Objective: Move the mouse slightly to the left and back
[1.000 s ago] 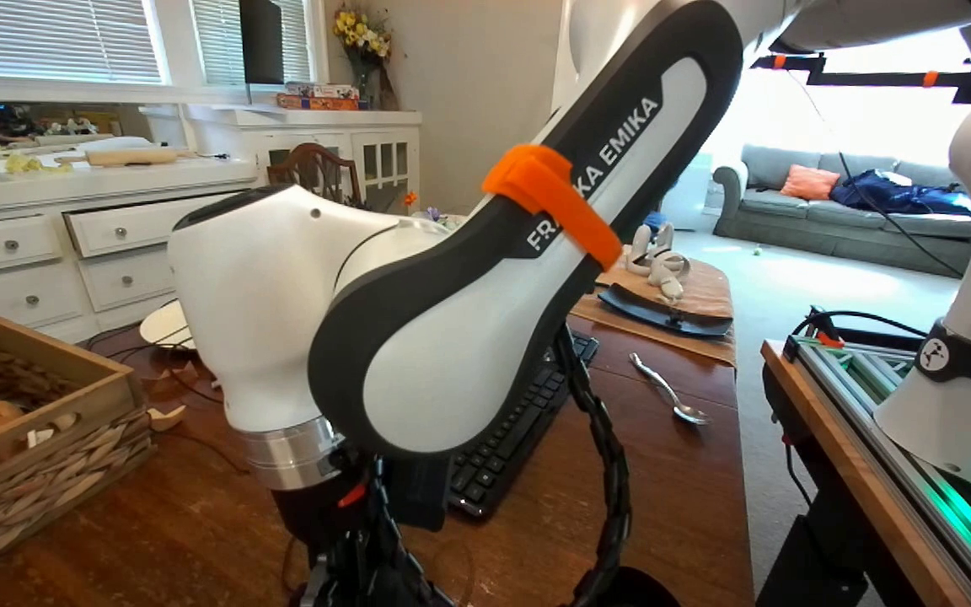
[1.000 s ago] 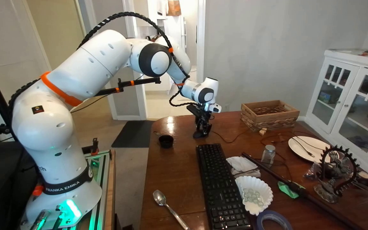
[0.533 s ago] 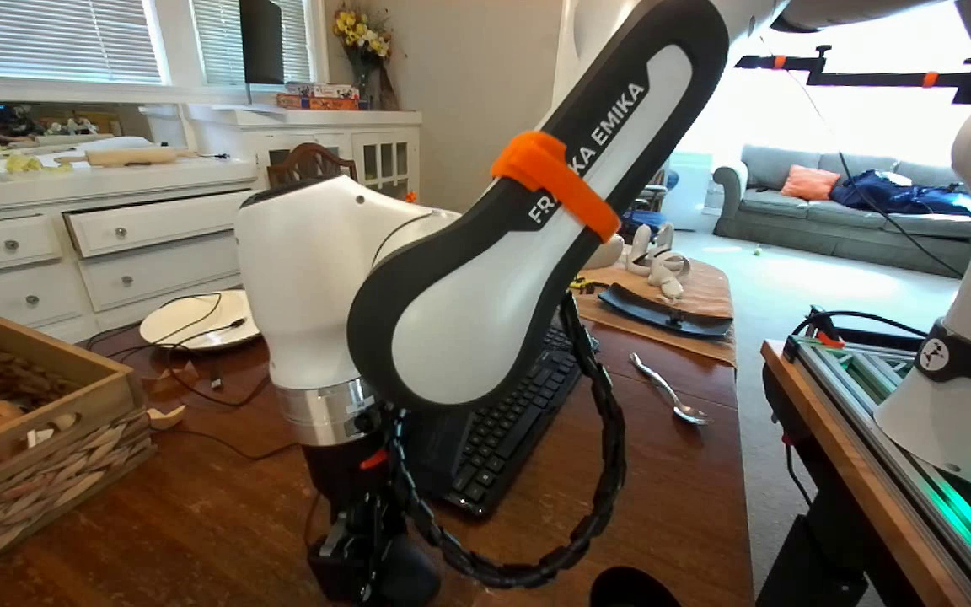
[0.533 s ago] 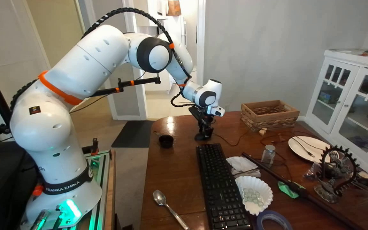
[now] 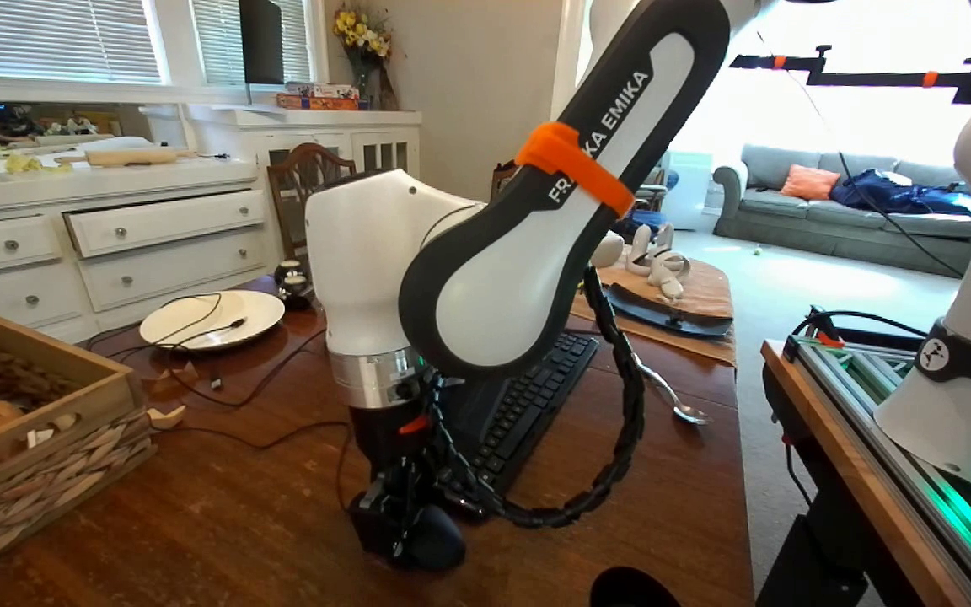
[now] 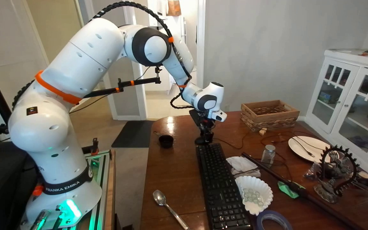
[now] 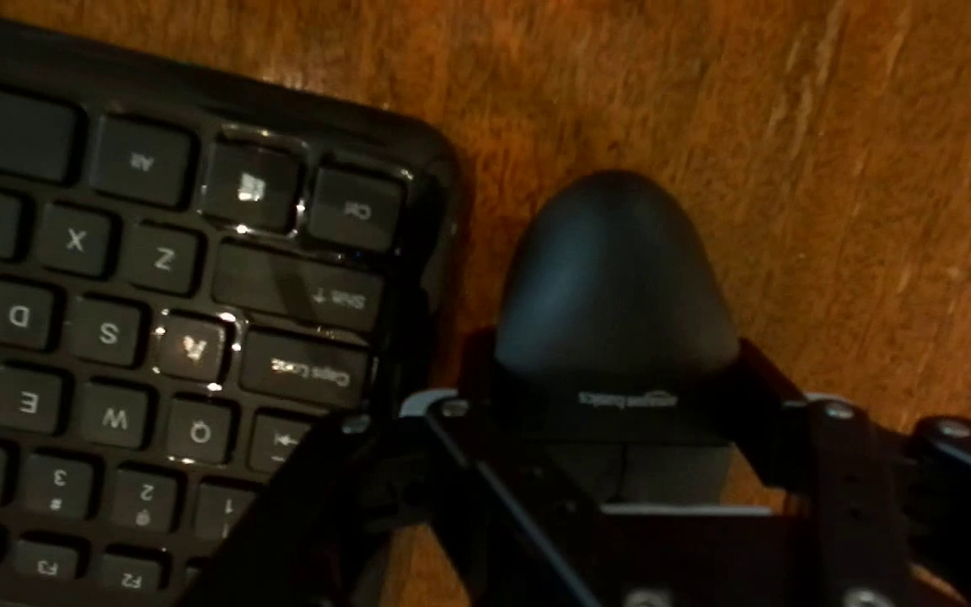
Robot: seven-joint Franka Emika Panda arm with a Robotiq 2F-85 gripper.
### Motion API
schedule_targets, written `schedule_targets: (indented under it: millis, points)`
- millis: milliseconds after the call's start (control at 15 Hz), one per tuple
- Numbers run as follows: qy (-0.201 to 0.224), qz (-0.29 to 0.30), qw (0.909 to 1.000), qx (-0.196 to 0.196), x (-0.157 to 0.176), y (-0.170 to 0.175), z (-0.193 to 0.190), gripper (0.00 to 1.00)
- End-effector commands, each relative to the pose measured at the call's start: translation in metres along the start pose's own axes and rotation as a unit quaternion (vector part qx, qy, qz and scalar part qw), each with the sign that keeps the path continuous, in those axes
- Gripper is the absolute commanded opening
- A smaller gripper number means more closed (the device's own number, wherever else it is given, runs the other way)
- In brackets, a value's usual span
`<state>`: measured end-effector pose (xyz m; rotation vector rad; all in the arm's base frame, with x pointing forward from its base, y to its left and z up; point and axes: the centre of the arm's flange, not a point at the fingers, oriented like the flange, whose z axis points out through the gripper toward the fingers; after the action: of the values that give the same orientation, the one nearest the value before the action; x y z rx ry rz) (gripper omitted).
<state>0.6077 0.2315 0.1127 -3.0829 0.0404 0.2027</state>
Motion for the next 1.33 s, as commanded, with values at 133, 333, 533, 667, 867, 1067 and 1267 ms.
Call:
schedule_targets:
  millis: [133, 333, 533, 667, 867, 1067, 1267]
  points:
    - [0.004, 0.023, 0.9997, 0.002, -0.020, 0.019, 0.007, 0.93]
    - [0.005, 0.023, 0.9997, 0.003, -0.022, 0.016, 0.006, 1.00]
    - [0.006, 0.020, 0.9998, 0.003, -0.027, 0.012, -0.003, 1.00]
    - [0.010, 0.021, 0.9997, 0.001, -0.028, 0.010, -0.012, 1.00]
    - [0.018, 0.025, 0.9995, 0.002, -0.032, 0.009, -0.036, 1.00]
    - [0.022, 0.022, 0.9995, 0.009, -0.037, 0.004, -0.062, 1.00]
    - [0.017, 0.011, 0.9998, 0.010, -0.047, -0.007, -0.089, 1.00]
